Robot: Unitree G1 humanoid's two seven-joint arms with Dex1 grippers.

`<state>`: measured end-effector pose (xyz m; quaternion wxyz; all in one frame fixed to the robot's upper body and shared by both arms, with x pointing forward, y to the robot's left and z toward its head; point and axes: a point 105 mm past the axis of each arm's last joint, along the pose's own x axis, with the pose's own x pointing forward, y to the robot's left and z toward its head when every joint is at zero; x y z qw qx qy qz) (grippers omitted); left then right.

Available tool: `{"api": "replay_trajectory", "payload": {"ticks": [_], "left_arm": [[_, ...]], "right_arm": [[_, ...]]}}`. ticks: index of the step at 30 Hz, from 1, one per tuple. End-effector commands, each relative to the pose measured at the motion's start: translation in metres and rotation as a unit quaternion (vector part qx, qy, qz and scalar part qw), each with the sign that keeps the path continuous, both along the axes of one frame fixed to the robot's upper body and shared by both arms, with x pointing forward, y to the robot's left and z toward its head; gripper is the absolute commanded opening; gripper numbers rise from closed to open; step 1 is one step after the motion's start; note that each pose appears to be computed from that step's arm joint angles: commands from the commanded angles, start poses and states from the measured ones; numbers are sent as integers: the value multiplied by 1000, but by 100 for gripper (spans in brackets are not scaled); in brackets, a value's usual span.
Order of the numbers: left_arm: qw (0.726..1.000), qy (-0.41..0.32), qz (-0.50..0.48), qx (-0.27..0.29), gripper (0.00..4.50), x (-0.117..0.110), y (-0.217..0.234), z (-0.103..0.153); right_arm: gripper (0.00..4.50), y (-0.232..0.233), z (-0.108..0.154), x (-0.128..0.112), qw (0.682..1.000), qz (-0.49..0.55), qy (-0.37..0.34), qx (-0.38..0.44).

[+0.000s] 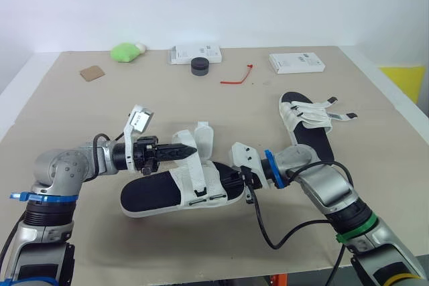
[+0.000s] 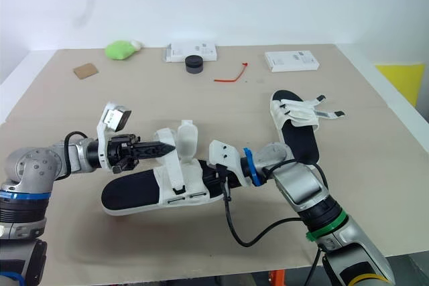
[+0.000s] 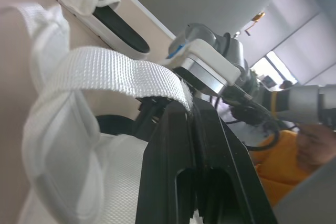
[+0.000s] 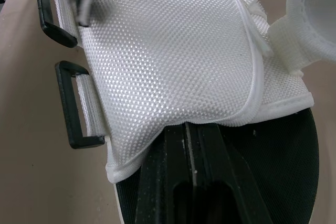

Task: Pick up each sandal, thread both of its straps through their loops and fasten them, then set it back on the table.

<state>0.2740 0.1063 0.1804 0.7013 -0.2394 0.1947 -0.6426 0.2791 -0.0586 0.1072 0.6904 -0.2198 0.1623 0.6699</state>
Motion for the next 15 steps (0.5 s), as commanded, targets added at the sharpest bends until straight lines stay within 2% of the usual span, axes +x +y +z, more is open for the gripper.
{"api": "replay_trajectory", "payload": {"ticks": [1,15], "left_arm": [[1000,14,-10,1,8,-8,9,2],[997,-65,40,21,8,8,11,-11]], "right_arm": [[0,-9,-32,-6,998,-17,47,-49],[0,-9,-30,-6,998,-16,45,-48]]}}
